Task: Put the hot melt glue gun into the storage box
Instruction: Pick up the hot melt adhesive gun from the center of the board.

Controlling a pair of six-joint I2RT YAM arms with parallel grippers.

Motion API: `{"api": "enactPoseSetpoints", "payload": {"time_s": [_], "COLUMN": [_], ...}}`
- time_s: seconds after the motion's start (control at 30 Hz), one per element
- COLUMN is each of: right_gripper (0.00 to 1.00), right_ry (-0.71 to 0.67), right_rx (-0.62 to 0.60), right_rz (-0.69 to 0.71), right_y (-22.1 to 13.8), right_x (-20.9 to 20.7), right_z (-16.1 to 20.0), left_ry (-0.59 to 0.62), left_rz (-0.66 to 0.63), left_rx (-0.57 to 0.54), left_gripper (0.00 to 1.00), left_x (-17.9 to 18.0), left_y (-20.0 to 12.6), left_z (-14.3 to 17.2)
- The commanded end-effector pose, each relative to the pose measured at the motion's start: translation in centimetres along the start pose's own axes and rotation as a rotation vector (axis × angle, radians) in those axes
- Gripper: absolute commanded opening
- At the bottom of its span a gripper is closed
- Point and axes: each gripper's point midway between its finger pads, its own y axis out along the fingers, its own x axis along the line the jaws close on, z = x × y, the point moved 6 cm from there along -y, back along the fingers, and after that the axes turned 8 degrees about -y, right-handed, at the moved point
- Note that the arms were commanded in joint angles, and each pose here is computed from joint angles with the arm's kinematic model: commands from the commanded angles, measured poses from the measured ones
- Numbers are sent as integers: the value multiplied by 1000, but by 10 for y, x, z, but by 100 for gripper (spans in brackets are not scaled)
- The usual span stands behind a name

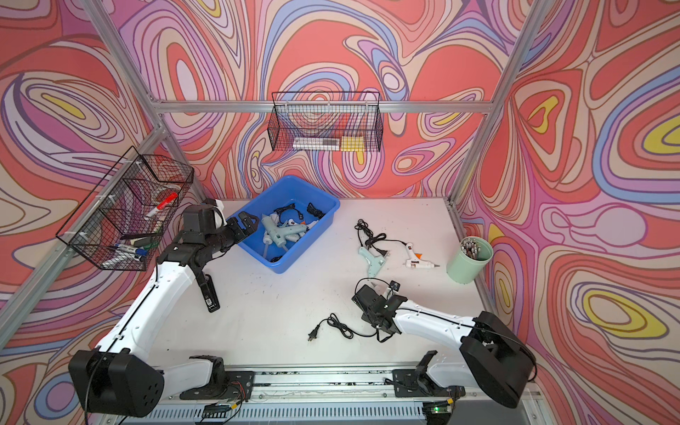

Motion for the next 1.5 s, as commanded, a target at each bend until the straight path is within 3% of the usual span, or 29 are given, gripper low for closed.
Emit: {"api": "enactPoseSetpoints", "payload": {"time_s": [0.0, 0.2, 0.43, 0.57, 0.87, 1.23, 1.47], "right_gripper": [58, 43, 15, 0, 0, 0, 0], "right_ry": [8, 15, -17, -79, -218, -225, -221], "right_rx": [0, 6, 24, -35, -284, -546, -596], "right_rz": [10, 17, 6, -49, -341, -459, -532], "right_y": [5, 6, -1, -14, -71, -122, -137], "right_x": [-5, -11, -15, -9, 28, 66, 92], "right_z": [0, 0, 2, -9, -50, -100, -117], "left_ry": [14, 12, 8, 8, 69, 137, 180], "left_rz": [8, -1, -7, -4, 81, 364, 574], "left_rx": [8, 16, 0, 12, 144, 393, 442], "left_gripper": [99, 99, 99, 99, 99, 99, 99], "left_x": [0, 3, 3, 2, -23, -93, -141], "left_y": [3, 5, 2, 3, 7, 24, 23], "left_z": [2, 4, 2, 3, 24, 90, 124]}}
